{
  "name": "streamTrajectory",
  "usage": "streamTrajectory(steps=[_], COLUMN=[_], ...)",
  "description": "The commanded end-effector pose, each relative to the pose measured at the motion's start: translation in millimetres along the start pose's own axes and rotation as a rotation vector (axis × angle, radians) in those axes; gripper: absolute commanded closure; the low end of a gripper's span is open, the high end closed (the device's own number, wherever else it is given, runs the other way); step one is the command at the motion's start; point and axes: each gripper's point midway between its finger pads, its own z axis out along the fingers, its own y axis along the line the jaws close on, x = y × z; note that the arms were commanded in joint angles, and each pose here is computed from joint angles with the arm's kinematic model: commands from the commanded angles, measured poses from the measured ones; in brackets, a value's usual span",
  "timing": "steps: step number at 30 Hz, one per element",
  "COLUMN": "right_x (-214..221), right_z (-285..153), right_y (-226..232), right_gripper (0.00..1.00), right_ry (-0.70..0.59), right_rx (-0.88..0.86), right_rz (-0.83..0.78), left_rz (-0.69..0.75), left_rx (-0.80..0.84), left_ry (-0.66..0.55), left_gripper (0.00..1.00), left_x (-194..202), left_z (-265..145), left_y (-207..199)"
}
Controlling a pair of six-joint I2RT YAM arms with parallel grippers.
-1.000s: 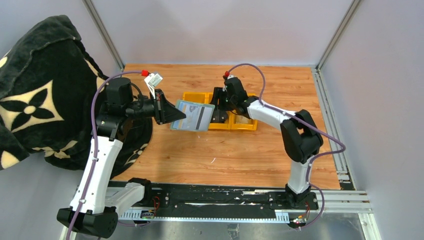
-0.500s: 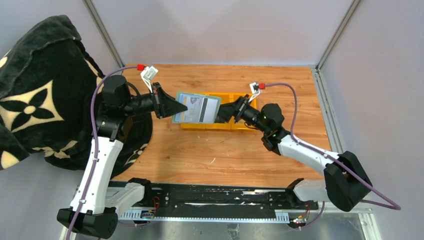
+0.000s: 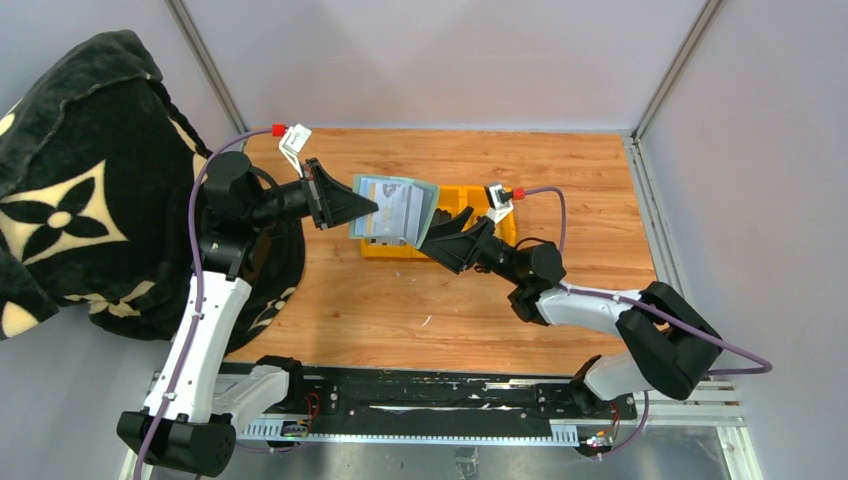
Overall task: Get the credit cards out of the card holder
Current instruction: Remove the credit card from the card holder.
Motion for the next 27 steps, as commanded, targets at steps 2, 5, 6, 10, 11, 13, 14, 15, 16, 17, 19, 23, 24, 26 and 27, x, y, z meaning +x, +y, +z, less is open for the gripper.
streamTrajectory(steps=[2, 5, 6, 10, 11, 13, 14, 15, 16, 17, 19, 23, 24, 26, 27], right_x=[-10.3, -15.1, -16.1, -17.7, -16.2, -14.7, -13.5, -12.6, -12.0, -12.1, -13.3, -19.2, -20.3, -20.5, -20.6], right_z=[-1.1, -11.1, -13.3, -9.2, -6.8, -1.4, 0.4, 2.5, 3.8, 5.2, 8.4, 17.3, 19.5, 23.3, 23.3], right_y=[16.8, 20.3, 22.9, 39.0, 43.7, 52.3, 55.8, 57.8, 59.3, 60.2, 59.2, 51.6, 48.1, 39.6, 31.5], right_gripper=[0.08, 0.08, 0.08, 0.08, 0.08, 0.08, 0.08, 0.08, 0.08, 0.08, 0.08, 0.23, 0.36, 0.7, 0.86], right_ry=[-0.073, -0.109, -0.113, -0.097, -0.084, -0.066, -0.058, -0.051, -0.047, -0.046, -0.046, -0.044, -0.035, -0.003, 0.016], right_rx=[-0.062, -0.048, -0.048, -0.086, -0.104, -0.14, -0.156, -0.164, -0.17, -0.172, -0.157, -0.082, -0.054, 0.018, 0.078], right_rz=[-0.04, -0.088, -0.108, -0.156, -0.161, -0.174, -0.182, -0.186, -0.191, -0.198, -0.217, -0.242, -0.241, -0.233, -0.219], left_rz=[0.03, 0.041, 0.041, 0.038, 0.034, 0.031, 0.032, 0.032, 0.032, 0.031, 0.032, 0.037, 0.036, 0.04, 0.04], left_rx=[0.028, 0.024, 0.024, 0.028, 0.029, 0.032, 0.033, 0.033, 0.034, 0.034, 0.039, 0.043, 0.042, 0.038, 0.03], left_ry=[-0.02, -0.016, -0.015, -0.018, -0.018, -0.022, -0.023, -0.024, -0.025, -0.028, -0.028, -0.031, -0.03, -0.027, -0.024], left_gripper=[1.0, 1.0, 1.0, 1.0, 1.0, 1.0, 1.0, 1.0, 1.0, 1.0, 1.0, 1.0, 1.0, 1.0, 1.0], left_x=[-5.6, -5.3, -5.2, -6.7, -6.8, -7.7, -7.9, -8.3, -8.6, -9.0, -9.0, -9.4, -8.5, -6.8, -5.5], left_z=[-3.7, -5.2, -5.3, -5.1, -5.0, -5.1, -5.2, -5.3, -5.5, -5.7, -6.3, -7.9, -8.1, -8.6, -8.7], left_y=[-12.6, -14.4, -14.5, -16.0, -16.3, -17.4, -17.8, -18.3, -19.2, -19.8, -22.1, -25.5, -25.5, -24.5, -22.7])
